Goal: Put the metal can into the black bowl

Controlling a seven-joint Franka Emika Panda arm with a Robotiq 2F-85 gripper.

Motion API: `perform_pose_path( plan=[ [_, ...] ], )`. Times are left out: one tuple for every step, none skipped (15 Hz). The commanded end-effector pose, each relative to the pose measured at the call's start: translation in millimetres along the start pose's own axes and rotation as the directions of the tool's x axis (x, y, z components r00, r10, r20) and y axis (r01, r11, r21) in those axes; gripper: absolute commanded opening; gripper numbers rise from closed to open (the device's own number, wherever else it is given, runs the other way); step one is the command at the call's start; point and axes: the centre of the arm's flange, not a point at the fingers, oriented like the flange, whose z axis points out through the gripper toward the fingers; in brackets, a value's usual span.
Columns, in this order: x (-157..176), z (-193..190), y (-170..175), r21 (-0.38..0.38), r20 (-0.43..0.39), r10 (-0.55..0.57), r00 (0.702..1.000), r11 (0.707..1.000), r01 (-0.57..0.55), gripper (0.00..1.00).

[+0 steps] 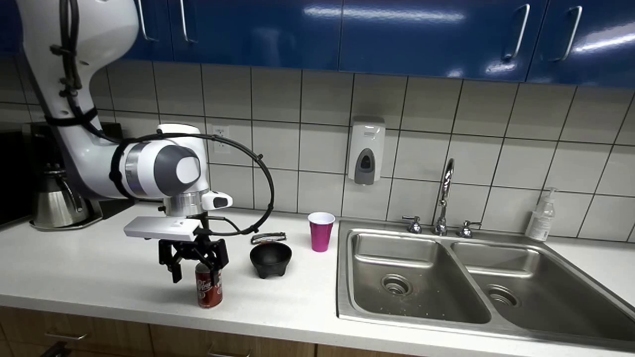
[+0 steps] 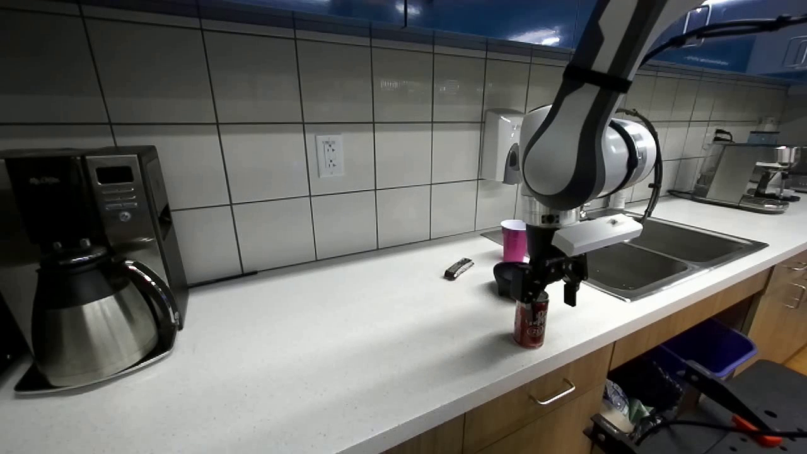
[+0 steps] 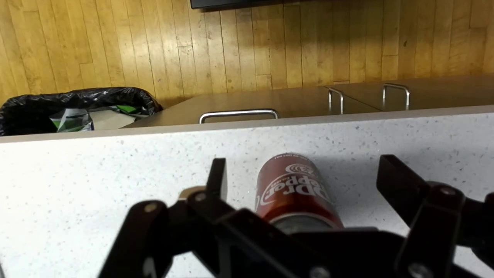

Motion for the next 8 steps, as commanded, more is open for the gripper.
perform_pose_path(
  plan=[
    [25,11,-3,-0.003,-0.004,0.026,1.000,1.000,-0.026,1.00],
    [29,13,-3,-0.004,-0.003,0.028,1.000,1.000,-0.028,1.00],
    [32,15,-2,-0.007,-0.001,0.031,1.000,1.000,-0.031,1.00],
    [36,18,-2,-0.006,0.001,0.032,0.999,0.999,-0.032,1.00],
    [39,21,-1,-0.007,0.005,0.034,0.999,0.999,-0.034,1.00],
    [41,22,0,-0.008,0.005,0.036,0.999,0.999,-0.036,1.00],
    [43,24,0,-0.005,0.008,0.037,0.999,0.999,-0.037,1.00],
    [45,25,0,-0.004,0.010,0.040,0.999,0.999,-0.040,1.00]
  ],
)
